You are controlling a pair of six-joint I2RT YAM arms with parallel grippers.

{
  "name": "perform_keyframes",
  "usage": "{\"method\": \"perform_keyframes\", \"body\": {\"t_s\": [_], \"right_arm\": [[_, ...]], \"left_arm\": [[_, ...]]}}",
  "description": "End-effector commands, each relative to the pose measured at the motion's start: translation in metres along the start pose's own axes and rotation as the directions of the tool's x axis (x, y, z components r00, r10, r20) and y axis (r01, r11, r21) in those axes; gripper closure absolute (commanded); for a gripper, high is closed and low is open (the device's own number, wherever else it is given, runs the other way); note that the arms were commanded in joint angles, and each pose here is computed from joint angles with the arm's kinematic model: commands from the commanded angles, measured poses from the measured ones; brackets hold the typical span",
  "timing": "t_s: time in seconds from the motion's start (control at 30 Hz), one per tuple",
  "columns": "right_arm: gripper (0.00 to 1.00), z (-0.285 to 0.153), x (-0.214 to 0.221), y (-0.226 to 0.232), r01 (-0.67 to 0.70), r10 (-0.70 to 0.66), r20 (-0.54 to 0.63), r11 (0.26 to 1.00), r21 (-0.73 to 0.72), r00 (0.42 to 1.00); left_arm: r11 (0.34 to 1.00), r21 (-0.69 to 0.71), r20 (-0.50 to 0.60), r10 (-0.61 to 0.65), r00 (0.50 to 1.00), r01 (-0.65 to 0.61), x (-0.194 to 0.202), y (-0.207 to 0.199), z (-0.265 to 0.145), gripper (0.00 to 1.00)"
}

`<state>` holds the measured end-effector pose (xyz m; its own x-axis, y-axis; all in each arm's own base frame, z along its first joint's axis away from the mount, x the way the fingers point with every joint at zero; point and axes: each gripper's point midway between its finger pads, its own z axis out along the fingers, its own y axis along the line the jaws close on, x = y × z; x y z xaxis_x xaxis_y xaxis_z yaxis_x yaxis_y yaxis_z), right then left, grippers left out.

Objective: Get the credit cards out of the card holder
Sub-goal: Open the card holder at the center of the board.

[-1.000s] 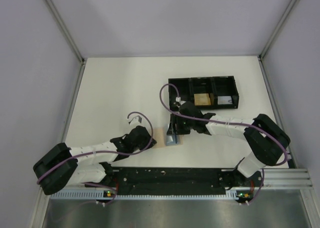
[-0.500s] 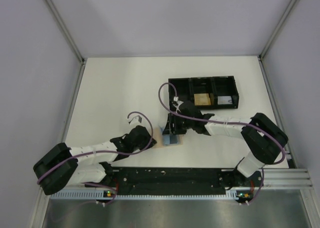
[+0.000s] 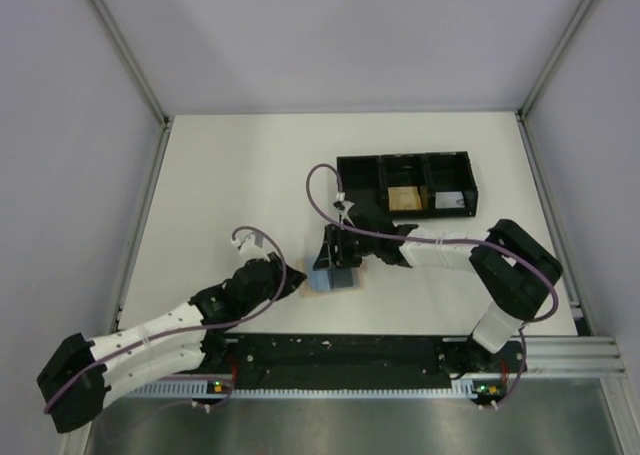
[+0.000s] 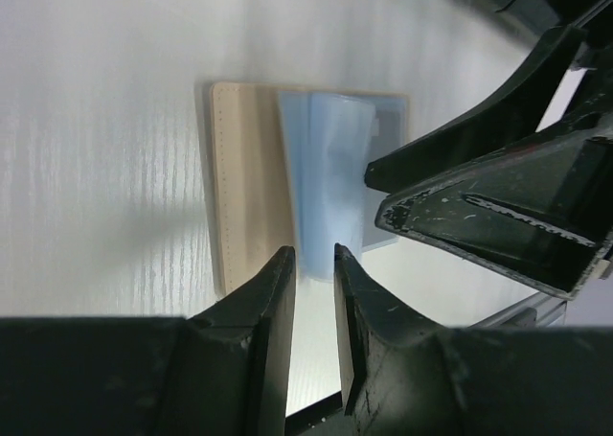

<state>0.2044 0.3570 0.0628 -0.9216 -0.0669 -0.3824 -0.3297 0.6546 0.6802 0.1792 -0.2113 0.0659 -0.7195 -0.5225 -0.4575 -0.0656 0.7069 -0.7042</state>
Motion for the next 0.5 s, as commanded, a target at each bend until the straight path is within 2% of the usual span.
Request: {"method": "perform_keyframes", "body": {"t_s": [0.0, 0.47], "right_arm": [[0.49, 0.007, -0.015, 0.033, 0.036, -0.034, 0.026, 0.996, -0.085, 0.999], [0.47, 0.033, -0.016, 0.04, 0.058, -0.061, -0.037, 0.995, -0.08, 0.997]], "left_arm": [[0.999, -0.027, 0.051, -0.022, 0.998, 0.024, -0.007, 0.013, -0.008, 0.72], [0.985, 0.169, 0.095, -0.036, 0.995, 0.02, -0.02, -0.02, -0.029, 0.72]]}}
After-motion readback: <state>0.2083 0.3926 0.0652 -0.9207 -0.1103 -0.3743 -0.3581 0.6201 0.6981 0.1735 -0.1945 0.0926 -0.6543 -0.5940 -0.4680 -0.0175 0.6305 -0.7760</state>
